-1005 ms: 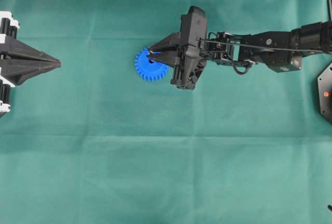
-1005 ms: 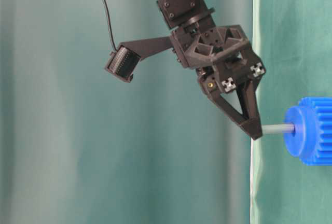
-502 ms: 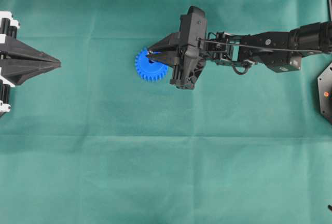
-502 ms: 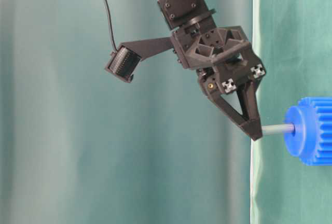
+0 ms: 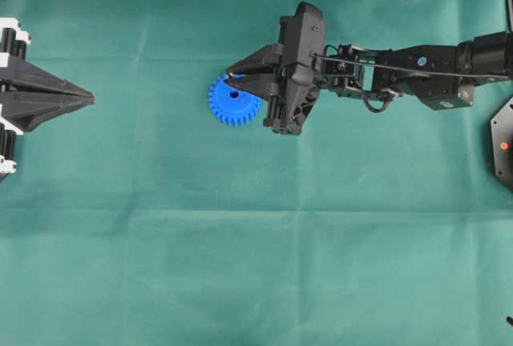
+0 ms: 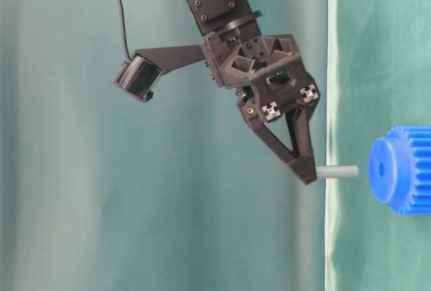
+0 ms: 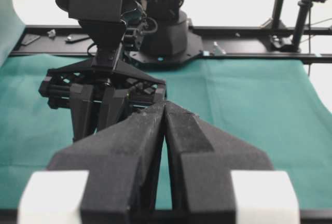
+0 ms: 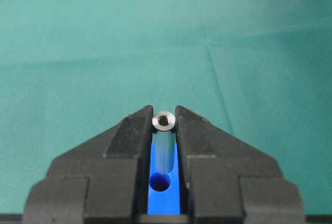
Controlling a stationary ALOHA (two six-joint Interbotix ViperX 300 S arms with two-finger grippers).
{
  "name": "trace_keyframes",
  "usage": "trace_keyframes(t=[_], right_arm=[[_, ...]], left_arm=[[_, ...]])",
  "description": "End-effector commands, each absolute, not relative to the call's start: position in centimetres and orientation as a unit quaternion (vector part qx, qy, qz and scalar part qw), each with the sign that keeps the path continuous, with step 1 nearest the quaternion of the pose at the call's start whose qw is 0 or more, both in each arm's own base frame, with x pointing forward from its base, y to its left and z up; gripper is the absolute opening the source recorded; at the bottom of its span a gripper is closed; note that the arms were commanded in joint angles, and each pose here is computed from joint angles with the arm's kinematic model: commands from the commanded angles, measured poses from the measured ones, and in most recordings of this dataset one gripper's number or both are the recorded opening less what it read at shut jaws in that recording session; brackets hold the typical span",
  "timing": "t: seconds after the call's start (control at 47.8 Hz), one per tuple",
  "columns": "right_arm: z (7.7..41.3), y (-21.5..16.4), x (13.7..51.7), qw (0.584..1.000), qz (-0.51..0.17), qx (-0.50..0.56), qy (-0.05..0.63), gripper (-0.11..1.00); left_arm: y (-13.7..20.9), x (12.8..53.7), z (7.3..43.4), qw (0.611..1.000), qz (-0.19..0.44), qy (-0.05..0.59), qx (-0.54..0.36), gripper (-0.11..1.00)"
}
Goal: Insert the shaft placed at a random location into the center hole of the medium gear at another random location.
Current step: 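Lower the shaft into the blue gear's center hole with the right gripper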
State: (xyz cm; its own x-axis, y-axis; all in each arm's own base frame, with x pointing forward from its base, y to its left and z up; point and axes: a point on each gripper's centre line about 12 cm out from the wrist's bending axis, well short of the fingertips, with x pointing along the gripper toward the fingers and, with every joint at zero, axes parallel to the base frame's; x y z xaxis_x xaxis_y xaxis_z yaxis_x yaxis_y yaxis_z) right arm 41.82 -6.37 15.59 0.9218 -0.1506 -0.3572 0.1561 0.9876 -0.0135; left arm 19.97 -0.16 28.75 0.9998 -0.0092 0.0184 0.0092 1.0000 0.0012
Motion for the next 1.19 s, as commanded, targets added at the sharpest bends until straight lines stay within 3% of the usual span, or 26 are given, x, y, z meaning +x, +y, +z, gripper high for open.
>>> trace_keyframes(t=[0.0,0.565,1.172], right_arm=[[17.5,-6.4,42.6,0.986,-0.077,-0.001,0.149,0.13],[14.6,-6.5,42.6,0.981,-0.081,0.018,0.175,0.13],[17.0,-6.5,42.4,0.985,-0.079,0.008,0.15,0.13]], left_arm=[[-0.2,20.2,29.6,1.0,-0.005,-0.02,0.001,0.0],[-0.2,20.2,29.6,1.0,-0.005,-0.018,0.001,0.0],[-0.2,20.2,29.5,1.0,-0.005,-0.018,0.001,0.0]])
